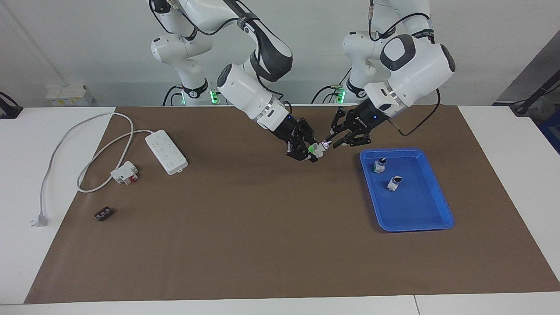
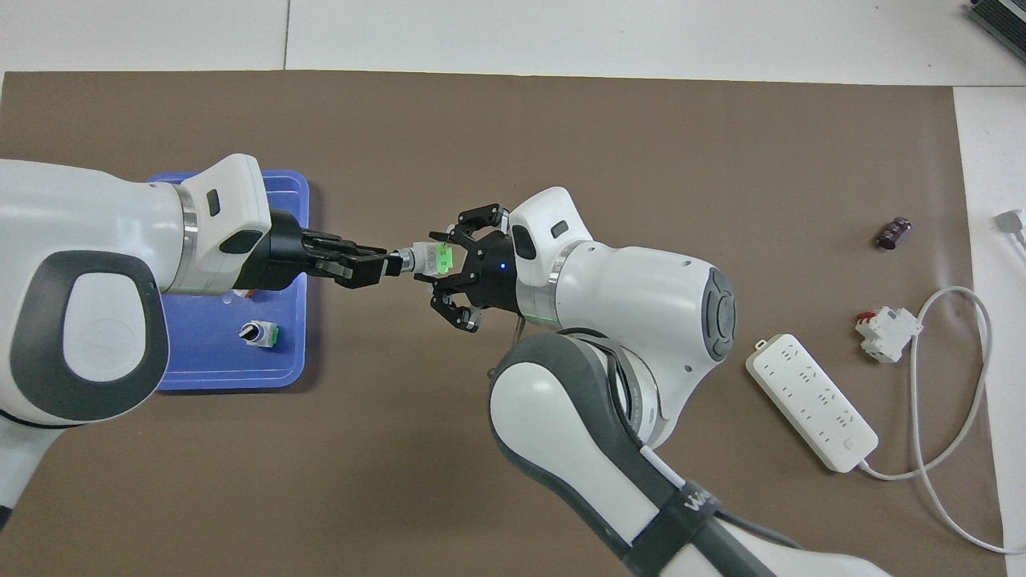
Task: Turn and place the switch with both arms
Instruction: 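Grasp the switch with the left gripper from the right gripper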
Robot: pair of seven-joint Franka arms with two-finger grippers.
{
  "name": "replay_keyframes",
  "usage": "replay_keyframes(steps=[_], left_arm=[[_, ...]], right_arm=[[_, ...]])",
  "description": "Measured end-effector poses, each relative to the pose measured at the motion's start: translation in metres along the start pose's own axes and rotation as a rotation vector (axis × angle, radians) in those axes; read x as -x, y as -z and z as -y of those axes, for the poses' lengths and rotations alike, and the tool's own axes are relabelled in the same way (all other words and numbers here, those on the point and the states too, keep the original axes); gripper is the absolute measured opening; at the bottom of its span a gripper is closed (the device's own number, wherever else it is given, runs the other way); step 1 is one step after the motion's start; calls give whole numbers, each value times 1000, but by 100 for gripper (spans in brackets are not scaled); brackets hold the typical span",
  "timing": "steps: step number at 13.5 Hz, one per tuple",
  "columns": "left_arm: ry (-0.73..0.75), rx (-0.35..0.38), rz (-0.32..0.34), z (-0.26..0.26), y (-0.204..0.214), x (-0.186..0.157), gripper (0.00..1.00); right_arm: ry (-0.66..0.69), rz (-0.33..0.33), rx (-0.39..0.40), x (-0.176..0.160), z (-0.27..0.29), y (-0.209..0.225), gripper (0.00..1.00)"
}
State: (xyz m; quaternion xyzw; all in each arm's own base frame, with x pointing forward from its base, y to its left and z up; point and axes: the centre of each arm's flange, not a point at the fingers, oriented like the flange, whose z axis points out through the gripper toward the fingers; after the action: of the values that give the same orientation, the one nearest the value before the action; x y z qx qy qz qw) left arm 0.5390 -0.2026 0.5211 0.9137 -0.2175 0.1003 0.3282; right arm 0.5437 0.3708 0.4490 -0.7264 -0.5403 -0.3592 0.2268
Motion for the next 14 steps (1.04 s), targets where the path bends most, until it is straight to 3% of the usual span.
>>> replay_keyframes(steps=[3, 5, 10, 14], left_arm=[[1, 10, 6, -1, 0, 0, 25], [7, 21, 14, 0, 1, 2, 9], [44, 32, 22, 1, 8, 4, 9], [300, 36, 34, -3, 14, 6, 9]], right_arm=[[-1, 0, 0, 0, 0, 0, 51], [-5, -1, 0, 0, 0, 0, 51], [-8, -8, -5, -4, 5, 0, 51], [-8, -13, -12, -8, 9, -1, 51]])
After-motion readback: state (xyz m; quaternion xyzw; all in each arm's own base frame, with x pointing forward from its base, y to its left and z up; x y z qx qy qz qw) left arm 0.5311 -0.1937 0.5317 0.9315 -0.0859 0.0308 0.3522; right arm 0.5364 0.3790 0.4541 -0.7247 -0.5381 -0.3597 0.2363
